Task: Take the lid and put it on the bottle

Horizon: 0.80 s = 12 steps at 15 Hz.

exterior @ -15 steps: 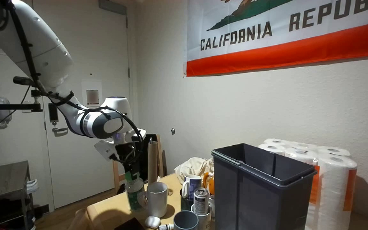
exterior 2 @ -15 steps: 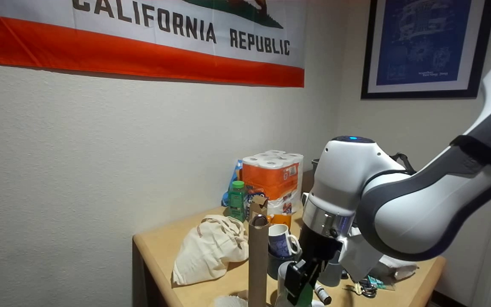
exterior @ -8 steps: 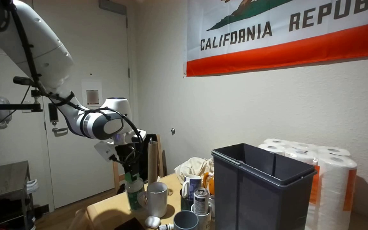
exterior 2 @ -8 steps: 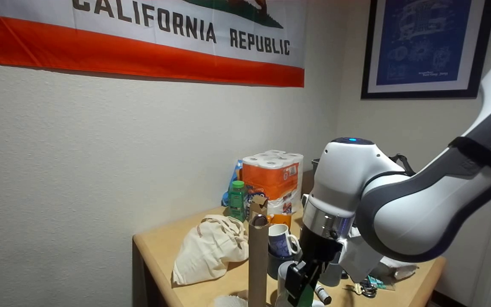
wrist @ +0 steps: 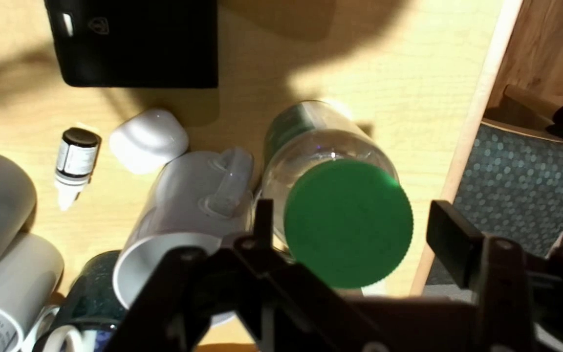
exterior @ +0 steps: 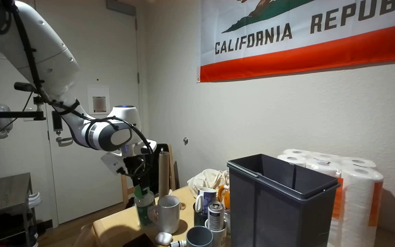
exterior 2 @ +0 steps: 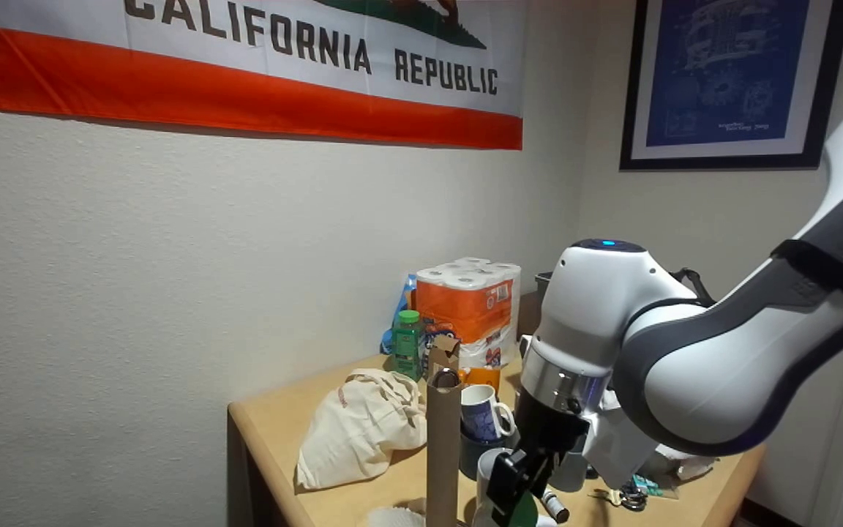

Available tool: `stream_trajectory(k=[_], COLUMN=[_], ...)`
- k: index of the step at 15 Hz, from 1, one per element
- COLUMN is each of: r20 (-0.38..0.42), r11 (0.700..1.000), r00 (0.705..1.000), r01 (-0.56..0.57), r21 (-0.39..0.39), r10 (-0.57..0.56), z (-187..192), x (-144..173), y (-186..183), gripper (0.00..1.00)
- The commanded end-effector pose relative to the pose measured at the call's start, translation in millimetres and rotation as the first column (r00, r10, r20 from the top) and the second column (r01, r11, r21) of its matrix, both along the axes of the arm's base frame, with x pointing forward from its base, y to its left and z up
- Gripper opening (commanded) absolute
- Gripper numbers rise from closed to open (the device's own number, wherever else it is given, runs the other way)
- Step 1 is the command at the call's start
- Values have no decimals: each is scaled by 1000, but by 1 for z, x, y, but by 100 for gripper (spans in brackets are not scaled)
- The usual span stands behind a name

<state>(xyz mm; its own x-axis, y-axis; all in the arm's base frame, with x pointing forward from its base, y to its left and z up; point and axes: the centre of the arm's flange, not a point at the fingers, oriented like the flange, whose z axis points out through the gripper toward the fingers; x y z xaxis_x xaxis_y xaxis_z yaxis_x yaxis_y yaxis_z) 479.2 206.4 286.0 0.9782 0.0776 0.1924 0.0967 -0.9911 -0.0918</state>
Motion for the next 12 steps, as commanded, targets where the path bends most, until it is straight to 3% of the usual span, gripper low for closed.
stream_trajectory(k=[1, 9, 12], r20=[15, -28, -102], r11=[1000, 1000, 999], r00=[1000, 1000, 995], r01=[13, 5, -23], r21=[11, -5, -26], r10=[-13, -5, 20], z=[-4, 16, 33], x=[-4, -7, -17], y=[-2, 1, 7], gripper=[100, 100, 100])
